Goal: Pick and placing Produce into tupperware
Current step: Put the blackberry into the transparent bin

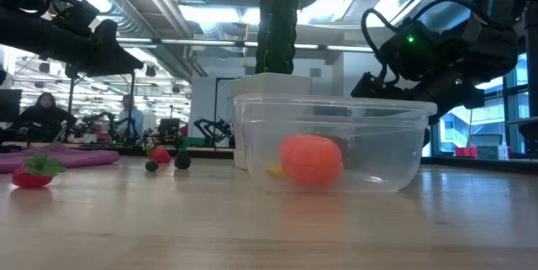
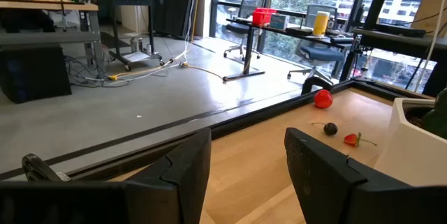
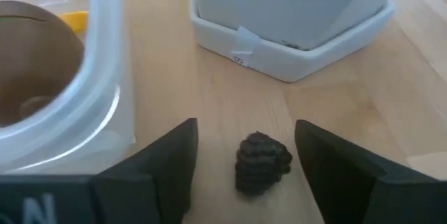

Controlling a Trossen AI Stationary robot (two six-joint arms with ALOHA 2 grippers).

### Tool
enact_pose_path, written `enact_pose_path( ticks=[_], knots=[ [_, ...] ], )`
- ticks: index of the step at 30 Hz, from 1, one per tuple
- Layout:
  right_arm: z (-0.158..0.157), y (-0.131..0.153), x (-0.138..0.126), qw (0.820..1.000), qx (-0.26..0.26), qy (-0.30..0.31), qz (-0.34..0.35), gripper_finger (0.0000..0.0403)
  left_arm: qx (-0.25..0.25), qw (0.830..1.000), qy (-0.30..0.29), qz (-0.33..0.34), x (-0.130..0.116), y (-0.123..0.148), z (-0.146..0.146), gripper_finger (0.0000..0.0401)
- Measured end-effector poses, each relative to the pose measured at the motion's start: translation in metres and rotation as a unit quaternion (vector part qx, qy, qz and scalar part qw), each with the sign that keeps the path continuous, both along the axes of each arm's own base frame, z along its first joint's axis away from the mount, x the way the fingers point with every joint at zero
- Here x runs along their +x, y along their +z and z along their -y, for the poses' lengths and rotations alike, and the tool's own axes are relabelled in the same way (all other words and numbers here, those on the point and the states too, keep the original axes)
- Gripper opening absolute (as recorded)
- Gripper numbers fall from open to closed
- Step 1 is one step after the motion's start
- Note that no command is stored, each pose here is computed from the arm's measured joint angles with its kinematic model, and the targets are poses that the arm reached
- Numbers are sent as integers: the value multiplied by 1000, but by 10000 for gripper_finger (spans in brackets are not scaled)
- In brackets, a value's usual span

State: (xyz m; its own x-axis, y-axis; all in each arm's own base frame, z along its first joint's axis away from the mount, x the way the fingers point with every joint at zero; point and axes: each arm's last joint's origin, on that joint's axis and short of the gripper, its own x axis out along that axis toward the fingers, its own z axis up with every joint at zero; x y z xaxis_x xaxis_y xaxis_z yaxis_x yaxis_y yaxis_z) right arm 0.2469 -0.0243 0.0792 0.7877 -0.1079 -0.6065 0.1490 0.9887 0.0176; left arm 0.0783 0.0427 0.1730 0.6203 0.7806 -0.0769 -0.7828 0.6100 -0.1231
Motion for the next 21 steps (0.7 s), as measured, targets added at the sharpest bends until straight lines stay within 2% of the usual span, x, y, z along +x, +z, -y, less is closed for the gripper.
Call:
enact_pose_path(
  ticks=[6, 15, 21],
  knots=[
    [1, -3, -3, 1000, -21, -3, -23, 206, 0, 1000, 0, 0, 0, 0, 0, 176],
    [1, -4, -3, 999, -24, -10, -24, 189, 0, 1000, 0, 0, 0, 0, 0, 176],
    [1, -4, -3, 999, -22, -10, -25, 139, 0, 1000, 0, 0, 0, 0, 0, 176]
  ],
)
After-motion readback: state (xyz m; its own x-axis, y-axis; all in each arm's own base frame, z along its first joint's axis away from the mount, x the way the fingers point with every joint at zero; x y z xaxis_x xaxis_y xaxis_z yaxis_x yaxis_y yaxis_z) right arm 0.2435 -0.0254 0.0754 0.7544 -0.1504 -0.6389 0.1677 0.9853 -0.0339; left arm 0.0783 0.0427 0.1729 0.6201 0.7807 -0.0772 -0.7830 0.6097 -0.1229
